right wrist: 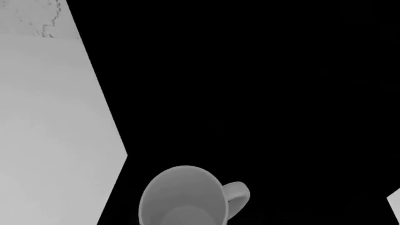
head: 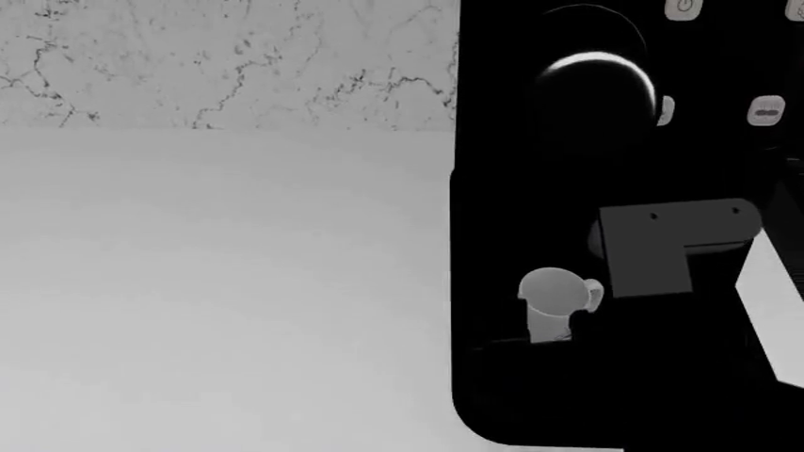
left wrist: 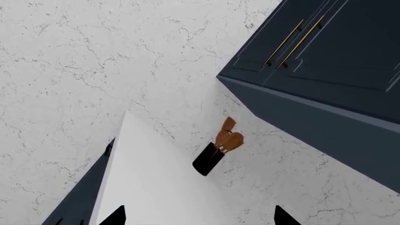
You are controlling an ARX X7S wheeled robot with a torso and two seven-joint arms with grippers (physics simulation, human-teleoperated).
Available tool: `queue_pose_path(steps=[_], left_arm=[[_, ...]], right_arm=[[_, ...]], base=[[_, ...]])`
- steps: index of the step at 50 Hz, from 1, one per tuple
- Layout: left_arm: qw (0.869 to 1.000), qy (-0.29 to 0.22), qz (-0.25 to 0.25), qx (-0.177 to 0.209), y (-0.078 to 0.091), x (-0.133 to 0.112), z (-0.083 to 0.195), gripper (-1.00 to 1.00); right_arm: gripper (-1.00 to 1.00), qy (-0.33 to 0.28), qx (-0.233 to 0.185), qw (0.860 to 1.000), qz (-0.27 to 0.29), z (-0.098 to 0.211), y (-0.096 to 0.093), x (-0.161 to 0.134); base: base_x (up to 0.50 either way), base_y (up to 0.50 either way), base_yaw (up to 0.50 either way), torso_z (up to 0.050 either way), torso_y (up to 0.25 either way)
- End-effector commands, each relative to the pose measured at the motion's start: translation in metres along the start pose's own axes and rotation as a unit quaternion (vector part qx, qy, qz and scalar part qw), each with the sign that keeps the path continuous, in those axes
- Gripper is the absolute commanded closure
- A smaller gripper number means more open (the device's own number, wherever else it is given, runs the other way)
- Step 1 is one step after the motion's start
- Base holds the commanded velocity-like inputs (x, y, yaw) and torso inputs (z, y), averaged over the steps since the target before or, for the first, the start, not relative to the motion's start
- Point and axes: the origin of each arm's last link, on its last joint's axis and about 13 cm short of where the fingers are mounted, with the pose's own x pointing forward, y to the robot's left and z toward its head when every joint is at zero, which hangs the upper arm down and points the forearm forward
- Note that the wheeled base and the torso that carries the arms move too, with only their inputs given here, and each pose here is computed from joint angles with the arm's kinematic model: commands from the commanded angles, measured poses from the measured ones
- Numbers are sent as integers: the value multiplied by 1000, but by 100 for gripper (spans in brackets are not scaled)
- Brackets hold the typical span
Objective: Pick the mug from under the coffee machine dispenser and place it on the counter.
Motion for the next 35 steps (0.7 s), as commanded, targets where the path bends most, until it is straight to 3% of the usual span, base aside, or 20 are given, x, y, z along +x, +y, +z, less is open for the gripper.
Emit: queue_pose_path(steps=[1,33,34,35], left_arm=[[1000,0,-1,-1,0,0,-1,-100],[1000,-1,-1,0,0,0,-1,-100],[1000,0,0,0,0,0,-1,-100],[1000,0,-1,0,0,0,-1,-100]], right_arm=[[-100,5,6,1000,0,-1,-3,10],[-100,10,14,1000,-5,-5,-6,29],[100,9,13,1000,-4,-5,-5,28],[100,7,10,1000,-4,-5,-5,27]], base=[[0,0,0,0,0],[0,0,0,0,0],[0,0,0,0,0],[21,0,0,0,0]])
